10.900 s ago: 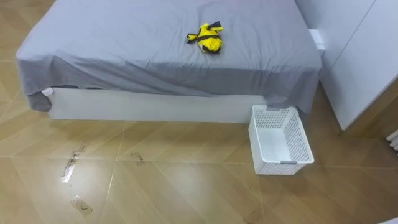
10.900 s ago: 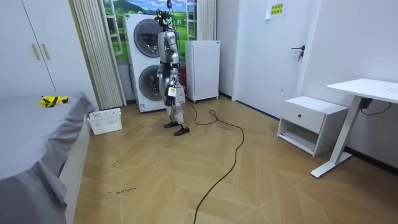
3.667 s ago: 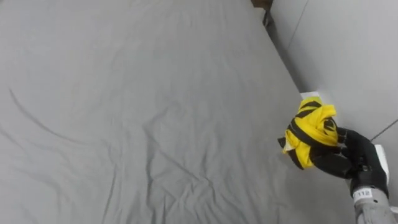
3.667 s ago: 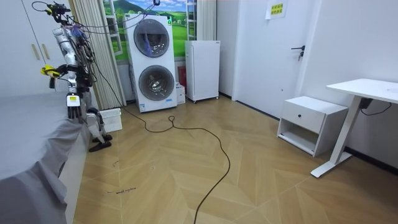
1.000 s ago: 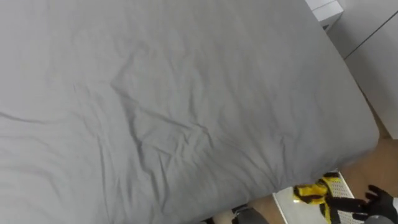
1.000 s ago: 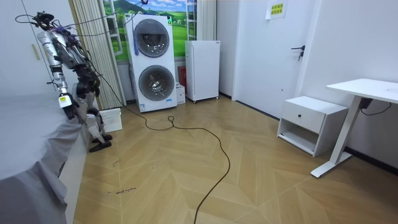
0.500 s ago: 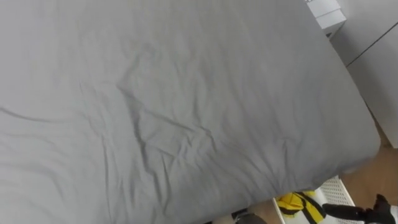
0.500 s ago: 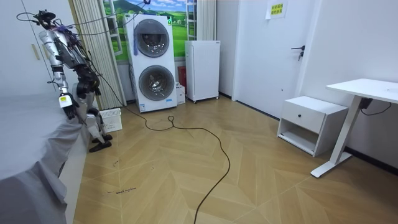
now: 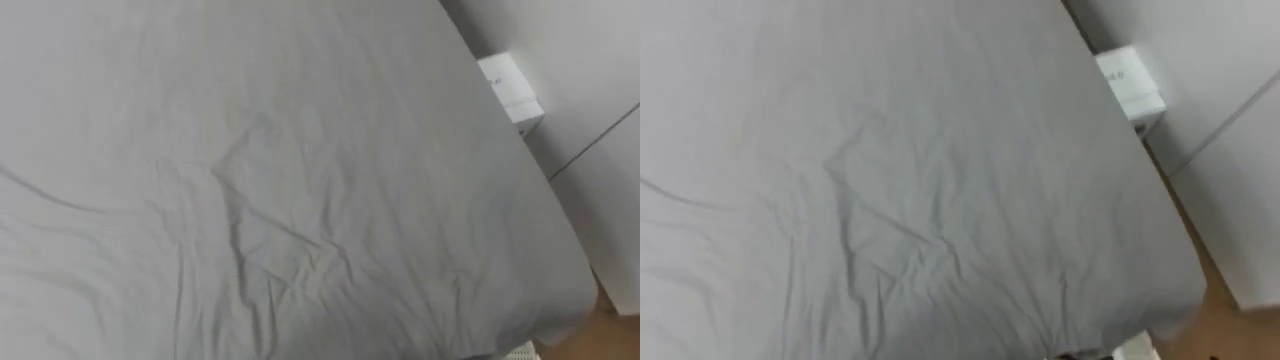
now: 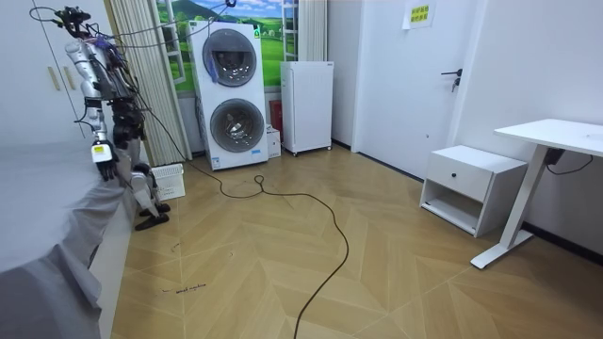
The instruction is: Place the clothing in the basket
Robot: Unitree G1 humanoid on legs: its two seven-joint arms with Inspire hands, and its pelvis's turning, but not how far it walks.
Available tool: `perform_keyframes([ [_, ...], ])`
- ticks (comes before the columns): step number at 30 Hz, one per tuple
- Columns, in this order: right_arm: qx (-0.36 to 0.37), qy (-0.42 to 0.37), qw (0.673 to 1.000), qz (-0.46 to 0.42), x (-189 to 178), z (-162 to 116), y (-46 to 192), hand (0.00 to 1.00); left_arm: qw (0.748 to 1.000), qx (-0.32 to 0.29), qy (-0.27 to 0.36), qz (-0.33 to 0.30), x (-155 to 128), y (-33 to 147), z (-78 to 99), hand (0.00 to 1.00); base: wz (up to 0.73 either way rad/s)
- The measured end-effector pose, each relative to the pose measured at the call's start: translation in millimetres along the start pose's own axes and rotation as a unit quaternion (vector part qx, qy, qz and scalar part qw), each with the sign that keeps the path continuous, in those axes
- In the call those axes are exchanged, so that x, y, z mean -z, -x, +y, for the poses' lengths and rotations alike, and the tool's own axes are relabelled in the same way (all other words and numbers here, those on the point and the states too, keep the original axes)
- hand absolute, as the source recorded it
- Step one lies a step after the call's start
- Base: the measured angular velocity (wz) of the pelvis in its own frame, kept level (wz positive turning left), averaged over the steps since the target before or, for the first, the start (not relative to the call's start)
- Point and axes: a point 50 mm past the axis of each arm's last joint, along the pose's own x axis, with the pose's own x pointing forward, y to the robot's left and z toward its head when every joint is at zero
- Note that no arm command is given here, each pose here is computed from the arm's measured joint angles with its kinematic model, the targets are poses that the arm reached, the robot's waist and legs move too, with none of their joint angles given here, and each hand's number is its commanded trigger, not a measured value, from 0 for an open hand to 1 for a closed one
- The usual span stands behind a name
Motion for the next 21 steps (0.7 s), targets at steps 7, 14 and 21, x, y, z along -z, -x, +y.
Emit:
perform_keyframes([
  [7, -0.077, -0.003, 0.995, 0.058, 37.9, 26.1, 13.3, 0.0, 0.998, -0.037, -0.04, -0.011, -0.4, 0.8, 0.0, 0.0, 0.35],
  [14, -0.138, -0.021, 0.984, 0.109, 64.2, 42.2, 25.8, 0.0, 0.999, -0.036, -0.025, -0.013, -1.3, 1.3, -4.4, 0.0, 0.1],
  [21, -0.146, -0.035, 0.98, 0.13, 73.3, 40.1, 28.2, 0.0, 0.999, -0.038, 0.008, -0.019, -2.9, 2.3, -9.7, 0.0, 0.07],
])
